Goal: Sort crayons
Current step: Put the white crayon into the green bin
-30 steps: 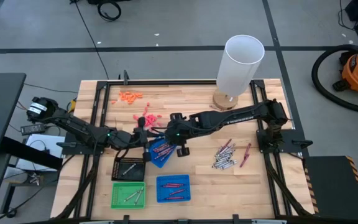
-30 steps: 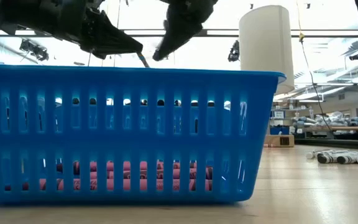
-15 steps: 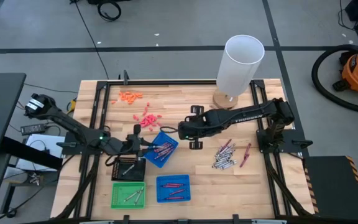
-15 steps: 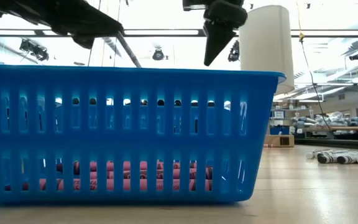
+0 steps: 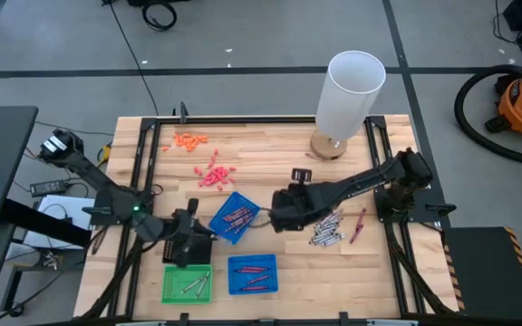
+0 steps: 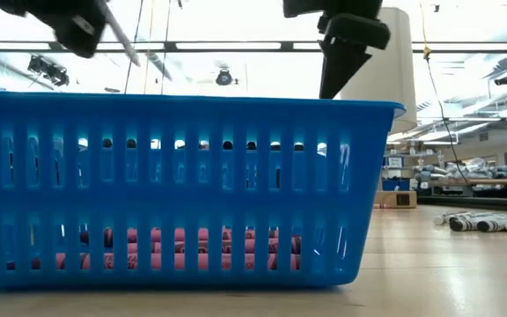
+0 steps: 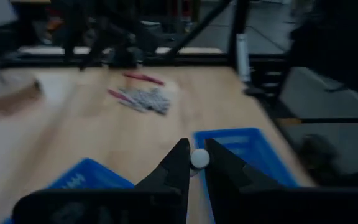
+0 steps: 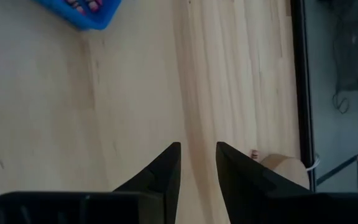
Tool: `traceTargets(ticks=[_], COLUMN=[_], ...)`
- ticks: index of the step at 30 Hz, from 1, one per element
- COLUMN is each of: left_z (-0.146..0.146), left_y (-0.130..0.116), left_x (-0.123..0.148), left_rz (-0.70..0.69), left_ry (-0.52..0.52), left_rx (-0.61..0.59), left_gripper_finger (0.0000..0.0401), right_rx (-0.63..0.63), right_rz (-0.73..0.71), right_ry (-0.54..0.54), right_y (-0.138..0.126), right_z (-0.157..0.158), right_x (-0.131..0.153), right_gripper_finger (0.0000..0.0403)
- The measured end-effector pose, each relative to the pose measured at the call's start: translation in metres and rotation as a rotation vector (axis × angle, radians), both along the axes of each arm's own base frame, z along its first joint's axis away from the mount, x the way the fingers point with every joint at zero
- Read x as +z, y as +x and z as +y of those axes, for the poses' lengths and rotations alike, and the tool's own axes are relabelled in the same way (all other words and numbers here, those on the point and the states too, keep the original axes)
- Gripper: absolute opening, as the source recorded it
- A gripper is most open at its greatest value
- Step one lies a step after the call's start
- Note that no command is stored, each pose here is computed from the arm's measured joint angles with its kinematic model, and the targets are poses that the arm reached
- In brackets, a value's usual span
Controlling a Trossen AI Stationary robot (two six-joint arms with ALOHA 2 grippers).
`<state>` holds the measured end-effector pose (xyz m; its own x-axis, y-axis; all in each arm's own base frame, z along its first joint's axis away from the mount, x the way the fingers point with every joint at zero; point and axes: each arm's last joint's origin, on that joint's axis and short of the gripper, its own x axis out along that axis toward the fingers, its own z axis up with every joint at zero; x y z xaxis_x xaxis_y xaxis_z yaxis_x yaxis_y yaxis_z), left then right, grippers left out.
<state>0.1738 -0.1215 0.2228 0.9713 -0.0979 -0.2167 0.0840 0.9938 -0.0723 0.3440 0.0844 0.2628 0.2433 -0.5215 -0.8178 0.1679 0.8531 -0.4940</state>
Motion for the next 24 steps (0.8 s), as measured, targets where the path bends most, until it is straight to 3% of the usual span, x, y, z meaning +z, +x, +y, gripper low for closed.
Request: traceTargets(ticks=[5,9,12,17,24], left_z=[-0.012,-0.022,-0.028,-0.04,-0.051], left_y=[-0.02,-0.033,-0.042,-0.05,-0.046], left_x=[0.015,0.013,0.007,-0.007,-0.019], left_rz=[0.087,0.301,0.466,0.687,0.846], left_ry=[-0.145,-0.346,-0.491,-0.634,-0.641], left_rx=[-0.064,-0.132,-0.115,-0.079,0.014], left_gripper_finger=[0.0041,0.0041,0.0041,0.0041,0.0041], right_rx=[0.015,0.037,0.053,0.058,0.062], right_rz=[-0.033,-0.071,-0.086,-0.102,-0.139], right_ry=[-0.065,-0.113,-0.133,-0.127,-0.112], right_y=[-0.009,-0.012,-0.013,-0.012,-0.009], right_z=[0.022,0.034,0.039,0.04,0.042], right_x=[-0.006,-0.005,-0.004,-0.004,-0.004], right_gripper_finger=[0.011,0.011,0.011,0.011,0.011])
